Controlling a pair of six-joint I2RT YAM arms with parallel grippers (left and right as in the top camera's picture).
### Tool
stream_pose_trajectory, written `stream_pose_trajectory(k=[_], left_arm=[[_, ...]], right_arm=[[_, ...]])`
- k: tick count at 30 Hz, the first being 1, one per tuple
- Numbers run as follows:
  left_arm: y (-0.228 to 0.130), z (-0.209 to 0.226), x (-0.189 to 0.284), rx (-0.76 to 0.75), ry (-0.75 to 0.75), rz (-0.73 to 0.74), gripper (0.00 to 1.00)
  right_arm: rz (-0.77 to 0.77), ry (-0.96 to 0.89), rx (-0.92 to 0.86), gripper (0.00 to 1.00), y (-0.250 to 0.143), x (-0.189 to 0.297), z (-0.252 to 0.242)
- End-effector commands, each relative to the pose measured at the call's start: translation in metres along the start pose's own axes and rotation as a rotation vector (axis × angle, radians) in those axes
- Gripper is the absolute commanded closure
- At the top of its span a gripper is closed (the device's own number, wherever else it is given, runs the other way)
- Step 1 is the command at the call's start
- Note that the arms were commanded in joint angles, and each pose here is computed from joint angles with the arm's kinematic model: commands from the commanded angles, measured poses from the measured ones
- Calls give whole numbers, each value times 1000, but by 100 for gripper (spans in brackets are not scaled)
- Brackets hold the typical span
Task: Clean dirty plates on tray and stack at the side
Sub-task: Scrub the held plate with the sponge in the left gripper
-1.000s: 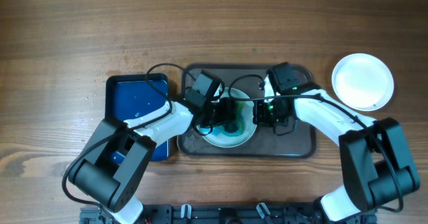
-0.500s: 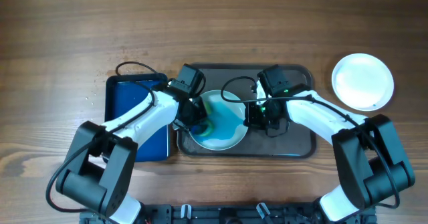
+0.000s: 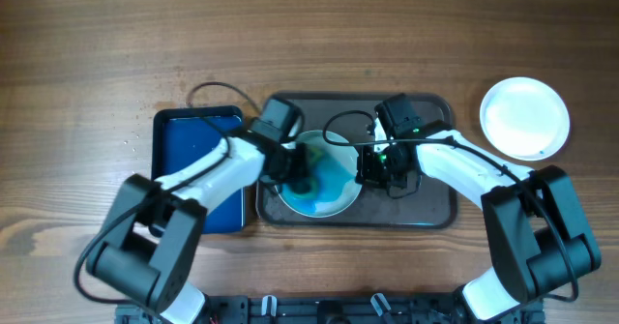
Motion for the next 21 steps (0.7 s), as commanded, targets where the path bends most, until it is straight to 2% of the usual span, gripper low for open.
stream_pose_trajectory(k=[1,4,7,11,14,18,21], left_arm=[[-44,-61,-23,-94,-323,187,96],[-33,-72,-23,-58,-356,143,96],[-19,-62,-25,20,-301,85,96],[1,-13,-25,181,-90,-12,96],[4,40,-18,314,127,-53,96],[-10,96,-1,429,342,-21,96],[-24,111,6,474,402,35,96]], right_arm=[[-11,-82,-14,96,0,-8,-16],[-12,-85,-12,96,0,-8,-16],[-12,-85,-12,96,0,-8,-16],[-3,-92,-11,96,-2,-8,-18],[4,-97,-1,96,-3,-8,-19],[5,-98,0,96,-3,-8,-19],[5,-98,1,96,-3,-8,-19]])
Point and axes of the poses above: each gripper's point midway between its finger pads, its own x axis back along the fingers, its own z axis along the line the jaws close on, y = z × x, the point moved 3 cm from there along x, back along the fingers, and after that the axes turned 9 degrees about -x, right-handed, at the moved point
